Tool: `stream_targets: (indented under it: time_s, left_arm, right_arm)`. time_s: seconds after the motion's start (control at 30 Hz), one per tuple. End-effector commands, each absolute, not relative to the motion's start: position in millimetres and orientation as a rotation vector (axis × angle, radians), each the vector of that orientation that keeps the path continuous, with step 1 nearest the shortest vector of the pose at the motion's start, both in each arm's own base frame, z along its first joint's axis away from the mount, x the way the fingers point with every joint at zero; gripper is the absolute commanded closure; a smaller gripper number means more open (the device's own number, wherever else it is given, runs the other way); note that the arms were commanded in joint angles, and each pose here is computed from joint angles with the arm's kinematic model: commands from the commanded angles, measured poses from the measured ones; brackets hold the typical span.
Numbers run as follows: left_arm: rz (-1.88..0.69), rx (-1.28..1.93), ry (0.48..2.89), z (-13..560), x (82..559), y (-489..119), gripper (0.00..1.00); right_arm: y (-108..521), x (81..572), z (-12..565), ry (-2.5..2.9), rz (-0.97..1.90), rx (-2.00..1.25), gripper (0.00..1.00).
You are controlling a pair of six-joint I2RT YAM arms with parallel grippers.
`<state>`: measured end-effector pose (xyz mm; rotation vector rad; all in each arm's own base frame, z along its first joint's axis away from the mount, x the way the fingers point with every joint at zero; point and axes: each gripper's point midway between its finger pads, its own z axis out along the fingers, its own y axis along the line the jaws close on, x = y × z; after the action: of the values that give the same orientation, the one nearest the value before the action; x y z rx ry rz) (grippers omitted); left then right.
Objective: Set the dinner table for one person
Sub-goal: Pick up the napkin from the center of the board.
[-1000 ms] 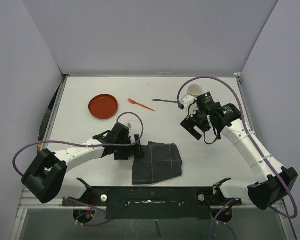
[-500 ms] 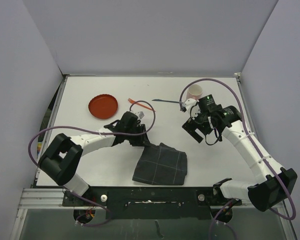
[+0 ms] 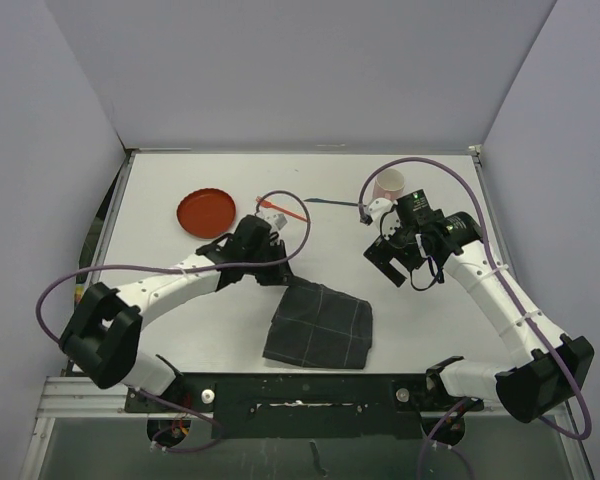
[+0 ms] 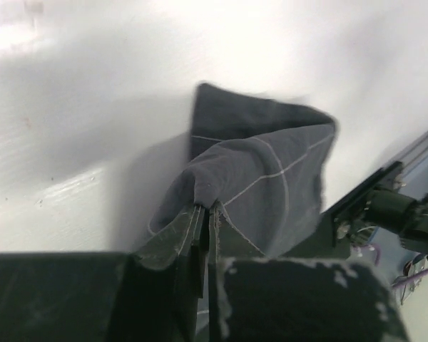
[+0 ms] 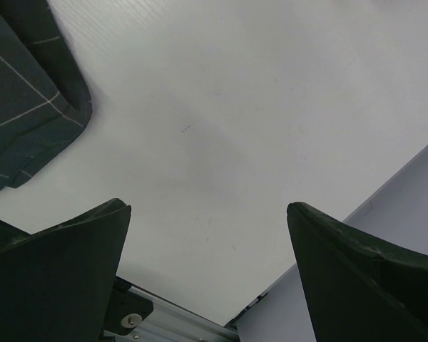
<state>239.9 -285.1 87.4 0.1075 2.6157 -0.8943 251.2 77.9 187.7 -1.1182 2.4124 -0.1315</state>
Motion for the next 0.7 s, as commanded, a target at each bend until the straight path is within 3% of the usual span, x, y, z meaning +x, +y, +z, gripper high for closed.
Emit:
stream_targets:
  time_s: [0.0,0.33,0.4,0.5,0.53,0.57,0.6,0.63,0.67]
  left_arm:
    - [-0.965,0.200,2.255,218,267,-293,1.00]
    - [-1.118,0.293,1.906,367,250,-289,1.00]
    - [-1.170,0.318,1.875,377,242,-292,1.00]
    - [-1.230,0.316,1.940,345,234,-301,1.00]
    - [-1.250,0.299,1.990,325,232,-305,0.92]
    - [-1.268,0.286,2.044,299,227,-311,0.73]
    - [-1.279,0.275,2.101,271,221,-317,0.31]
    - [-1.284,0.267,2.159,242,214,-324,0.06]
    - [-1.285,0.261,2.213,216,205,-332,0.03]
  right_arm:
    - [84,261,199,2.353,-0.115,-1.081,0.02]
    - [86,262,195,2.359,-0.108,-1.091,0.02]
    - [86,262,193,2.365,-0.109,-1.094,0.02]
    - [86,261,189,2.375,-0.110,-1.099,0.02]
    - [85,261,188,2.377,-0.110,-1.102,0.02]
    - [85,260,187,2.379,-0.111,-1.106,0.02]
    - [85,260,187,2.379,-0.113,-1.108,0.02]
    - [85,260,186,2.382,-0.114,-1.114,0.02]
    - [85,259,185,2.385,-0.116,-1.119,0.02]
